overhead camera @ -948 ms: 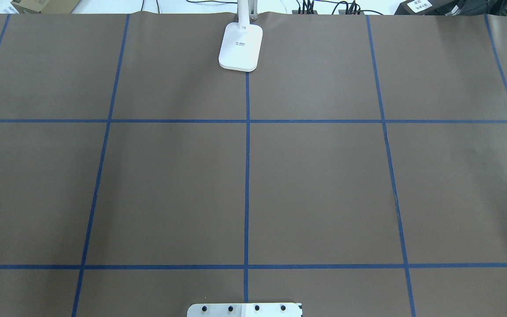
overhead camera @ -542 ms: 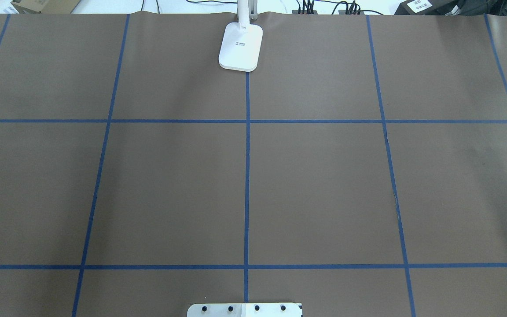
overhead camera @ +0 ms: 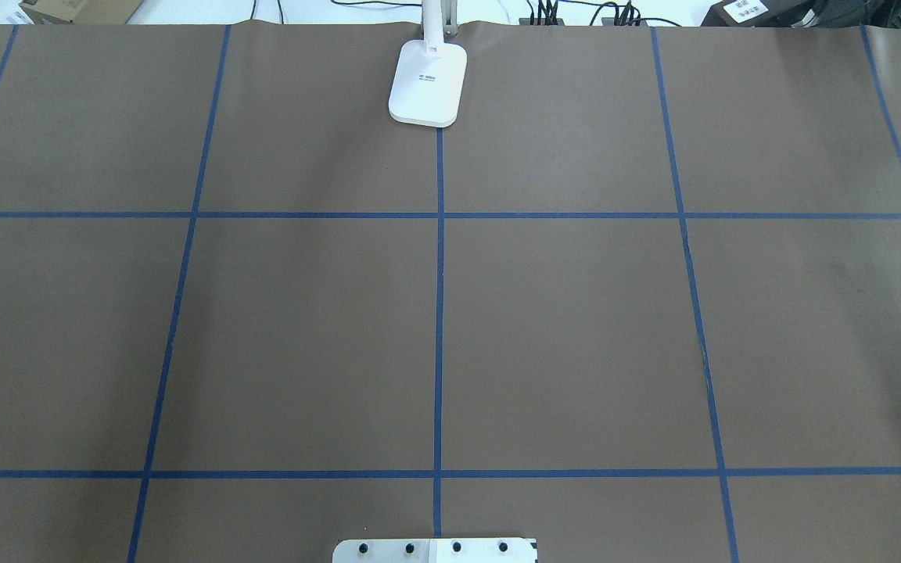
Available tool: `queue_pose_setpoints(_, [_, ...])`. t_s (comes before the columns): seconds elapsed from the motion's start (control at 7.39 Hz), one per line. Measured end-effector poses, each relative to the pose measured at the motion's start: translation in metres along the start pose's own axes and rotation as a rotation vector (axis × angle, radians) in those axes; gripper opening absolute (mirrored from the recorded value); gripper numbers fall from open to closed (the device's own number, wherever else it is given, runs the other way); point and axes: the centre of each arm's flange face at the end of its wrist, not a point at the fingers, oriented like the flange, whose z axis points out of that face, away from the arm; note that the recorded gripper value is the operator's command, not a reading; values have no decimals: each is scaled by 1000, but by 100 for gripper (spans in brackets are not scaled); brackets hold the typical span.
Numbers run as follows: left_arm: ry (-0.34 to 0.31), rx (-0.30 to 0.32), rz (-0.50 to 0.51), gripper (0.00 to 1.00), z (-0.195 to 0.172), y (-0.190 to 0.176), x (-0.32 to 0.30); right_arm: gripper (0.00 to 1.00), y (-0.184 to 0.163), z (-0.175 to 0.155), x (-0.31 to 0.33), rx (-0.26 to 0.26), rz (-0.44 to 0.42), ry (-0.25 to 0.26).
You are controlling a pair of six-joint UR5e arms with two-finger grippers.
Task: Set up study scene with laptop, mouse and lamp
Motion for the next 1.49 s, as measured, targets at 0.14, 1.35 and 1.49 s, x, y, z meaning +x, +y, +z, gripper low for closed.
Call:
queue_pose_setpoints(0.14, [-2,3,-1,100,0,3,-1,100,-2,2,1,-3,3,-2])
queue_pose_setpoints(1.35, [-97,20,-773,99,-52,113,-105,99,-9,34,4,21,-100,-10])
queue_pose_setpoints(1.49, [-98,-1,-917,99,-51,132,-110,99,-10,31,0,28,-110,-14])
